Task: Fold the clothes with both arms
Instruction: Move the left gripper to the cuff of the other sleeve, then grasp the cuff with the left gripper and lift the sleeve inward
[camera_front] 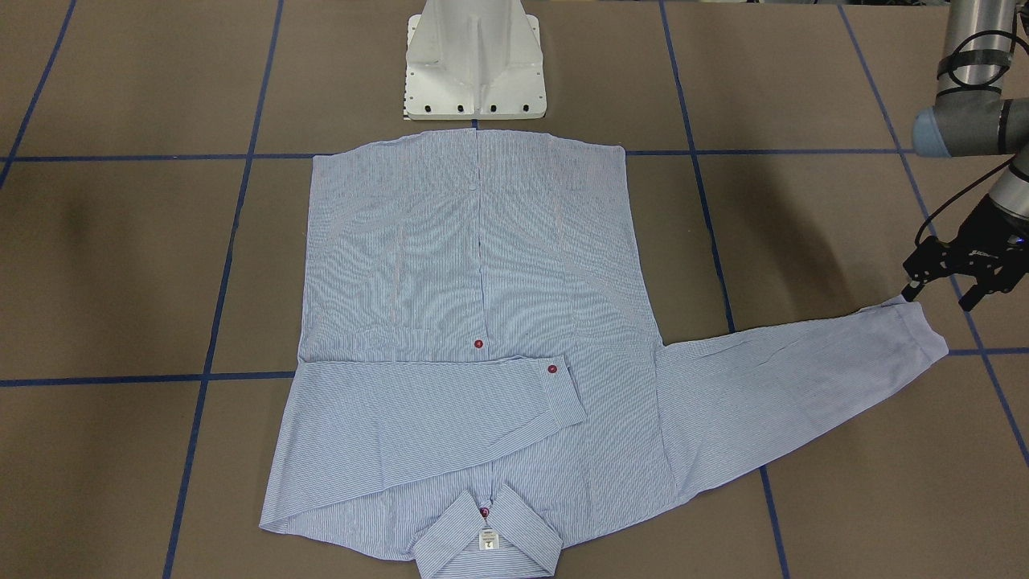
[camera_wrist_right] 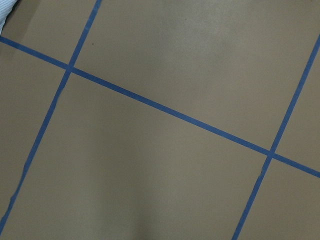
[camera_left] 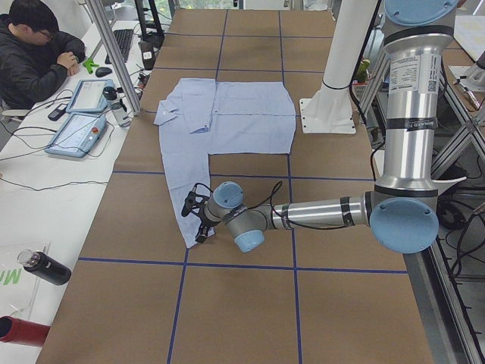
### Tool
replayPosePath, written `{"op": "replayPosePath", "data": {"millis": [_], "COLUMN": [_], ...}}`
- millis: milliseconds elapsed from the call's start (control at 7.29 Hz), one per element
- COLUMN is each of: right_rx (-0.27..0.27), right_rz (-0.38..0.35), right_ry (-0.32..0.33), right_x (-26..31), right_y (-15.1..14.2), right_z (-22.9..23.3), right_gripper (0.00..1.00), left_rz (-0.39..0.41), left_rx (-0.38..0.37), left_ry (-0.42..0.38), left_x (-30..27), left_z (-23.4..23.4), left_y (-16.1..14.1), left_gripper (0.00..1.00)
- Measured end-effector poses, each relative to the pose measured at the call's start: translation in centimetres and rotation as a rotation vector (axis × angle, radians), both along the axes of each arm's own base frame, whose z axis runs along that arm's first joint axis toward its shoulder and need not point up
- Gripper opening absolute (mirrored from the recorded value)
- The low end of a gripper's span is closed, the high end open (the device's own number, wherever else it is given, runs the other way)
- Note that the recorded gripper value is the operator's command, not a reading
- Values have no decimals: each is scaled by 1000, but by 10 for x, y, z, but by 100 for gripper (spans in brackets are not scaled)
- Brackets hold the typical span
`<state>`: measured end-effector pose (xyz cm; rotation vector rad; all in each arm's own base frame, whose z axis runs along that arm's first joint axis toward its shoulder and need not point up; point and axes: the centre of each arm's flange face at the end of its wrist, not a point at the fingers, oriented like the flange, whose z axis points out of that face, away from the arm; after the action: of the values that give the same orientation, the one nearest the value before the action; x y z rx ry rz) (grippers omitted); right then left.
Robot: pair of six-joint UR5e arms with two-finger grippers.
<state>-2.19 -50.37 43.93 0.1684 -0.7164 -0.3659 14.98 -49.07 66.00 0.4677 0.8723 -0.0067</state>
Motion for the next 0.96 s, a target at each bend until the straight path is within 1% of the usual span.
{"op": "replayPosePath", "data": {"millis": [274,412,549,686,823,960], "right_rx": [1,1,1,1,0,-1], "right_rz": [0,-1,-1,-1,-1,0], "right_ry": [0,1,1,1,1,1], "right_x": [1,1,1,1,1,1], "right_y": [0,1,1,1,1,1], "right_z": [0,0,1,1,1,1], "right_gripper": [100,100,100,100,100,100], "left_rz": [10,17,26,33,39,45], "left_rx": [-4,-6,-10,-13,-14,-14], "left_ry": [-4,-10,-14,-16,-17,-18], "left_x": [20,27,33,36,38,39], "left_z": [7,11,14,18,20,22], "left_y": [-4,-4,-2,0,1,3], "left_gripper": [99,89,71,61,46,23]}}
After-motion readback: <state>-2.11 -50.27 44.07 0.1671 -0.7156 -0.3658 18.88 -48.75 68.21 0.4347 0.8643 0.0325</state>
